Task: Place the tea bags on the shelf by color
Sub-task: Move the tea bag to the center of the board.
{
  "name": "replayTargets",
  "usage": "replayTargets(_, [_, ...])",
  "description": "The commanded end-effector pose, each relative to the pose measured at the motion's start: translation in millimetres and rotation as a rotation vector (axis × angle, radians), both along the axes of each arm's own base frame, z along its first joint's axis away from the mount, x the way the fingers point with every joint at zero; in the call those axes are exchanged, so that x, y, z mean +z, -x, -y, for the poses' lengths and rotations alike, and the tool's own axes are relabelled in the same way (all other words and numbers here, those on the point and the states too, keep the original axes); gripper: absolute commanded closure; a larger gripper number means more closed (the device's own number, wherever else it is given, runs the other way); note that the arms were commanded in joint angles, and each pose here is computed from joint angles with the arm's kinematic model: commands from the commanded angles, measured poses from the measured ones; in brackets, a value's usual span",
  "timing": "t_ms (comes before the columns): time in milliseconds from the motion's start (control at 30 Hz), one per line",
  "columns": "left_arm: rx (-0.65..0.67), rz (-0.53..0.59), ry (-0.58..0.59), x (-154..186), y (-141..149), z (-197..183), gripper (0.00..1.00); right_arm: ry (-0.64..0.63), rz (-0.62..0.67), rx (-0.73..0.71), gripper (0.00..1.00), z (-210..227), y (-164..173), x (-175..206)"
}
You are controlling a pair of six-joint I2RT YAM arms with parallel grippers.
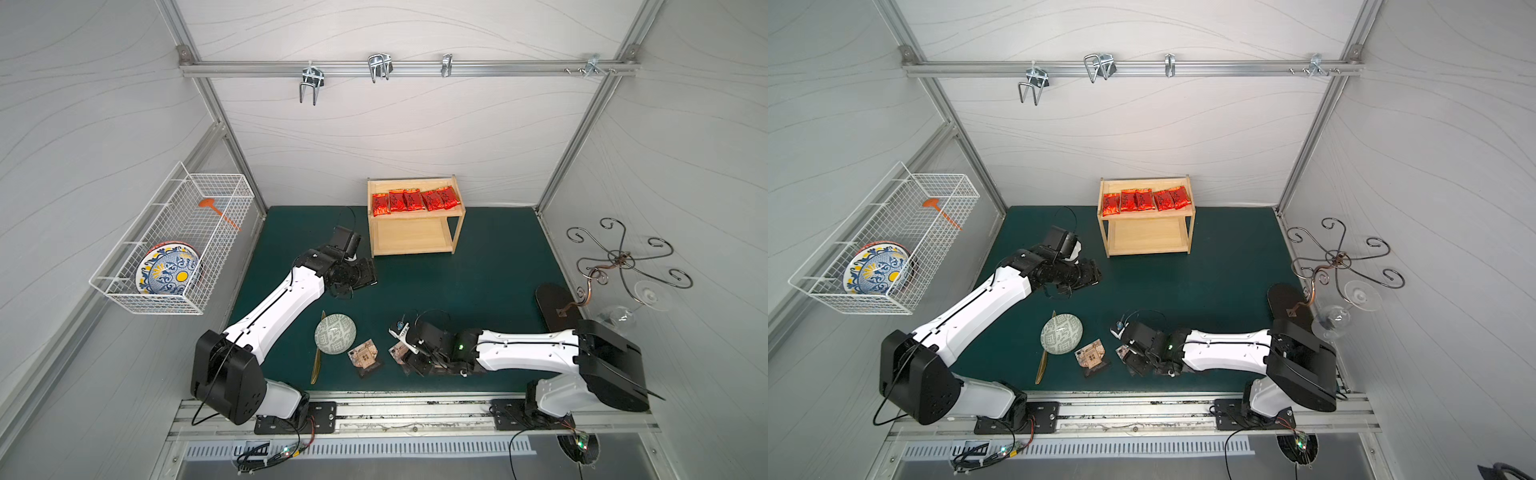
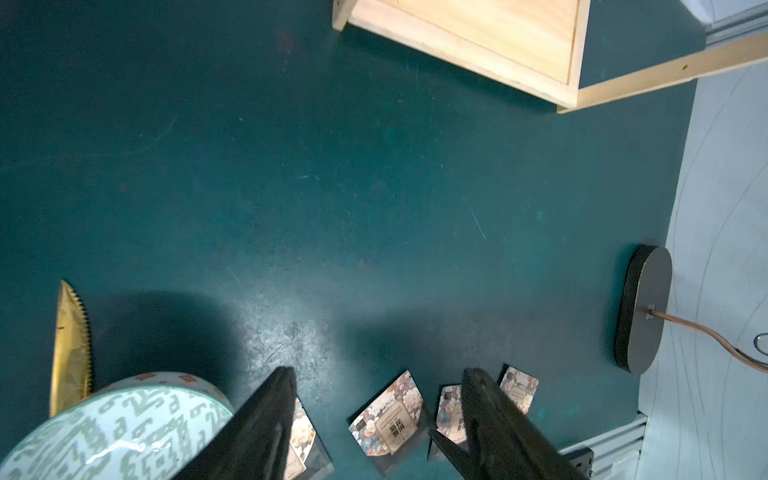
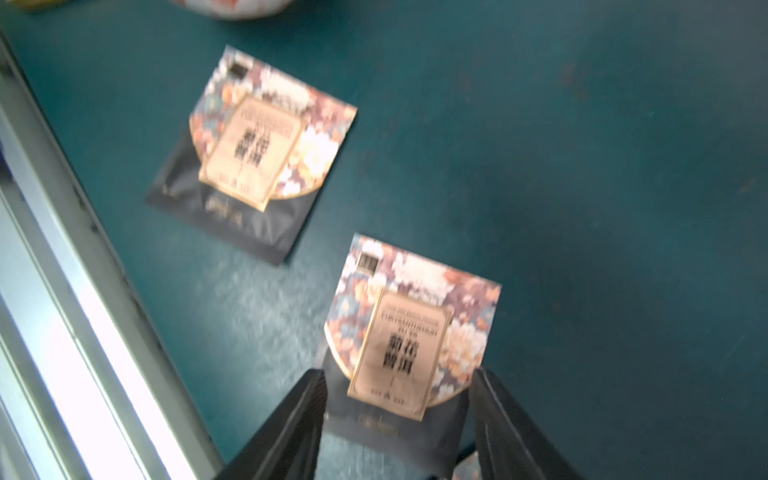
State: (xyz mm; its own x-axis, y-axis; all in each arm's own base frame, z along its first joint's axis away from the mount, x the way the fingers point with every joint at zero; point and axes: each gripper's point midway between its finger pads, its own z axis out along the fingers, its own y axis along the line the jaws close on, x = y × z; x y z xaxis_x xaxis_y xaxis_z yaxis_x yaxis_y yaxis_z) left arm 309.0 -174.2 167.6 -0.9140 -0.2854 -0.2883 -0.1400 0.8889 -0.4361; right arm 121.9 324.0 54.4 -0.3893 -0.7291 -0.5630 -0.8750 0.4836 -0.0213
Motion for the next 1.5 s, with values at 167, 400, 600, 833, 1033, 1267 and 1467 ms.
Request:
replayTargets(167, [-0.027, 0.027, 0.072, 5.4, -6.5, 16.4, 0.33, 0.004, -0.053, 0.011, 0.58, 10.9, 18.3, -13.4])
replayTargets(400, [-0.031, -0.009, 0.064, -4.5, -6.4, 18.5, 0.33, 0.008, -0.060, 0.031, 0.67, 2.2, 18.8, -22.6])
replayTargets(600, [-0.026, -0.009, 0.039, -9.0, -9.5, 15.6, 0.32, 0.006, -0.072, 0.008, 0.68, 1.3, 6.7, -32.0])
replayTargets(833, [-0.021, -0.020, 0.025, -13.4, -10.8, 13.3, 0.33, -0.019, -0.093, -0.054, 0.68, -2.4, -20.7, -37.4])
replayTargets(1033, [-0.009, -0.032, 0.026, -16.6, -10.5, 6.8, 0.33, -0.029, -0.108, -0.114, 0.67, 0.0, -47.2, -40.5])
replayTargets(1267, [-0.051, -0.065, 0.061, -25.6, -7.4, 13.8, 0.34, -0.099, -0.140, -0.171, 0.66, -4.6, -79.2, -26.3])
replayTargets(1467, [-0.162, -0.134, 0.095, -41.7, 1.8, 39.5, 0.37, -0.264, -0.199, -0.194, 0.64, -3.9, -85.3, 10.4])
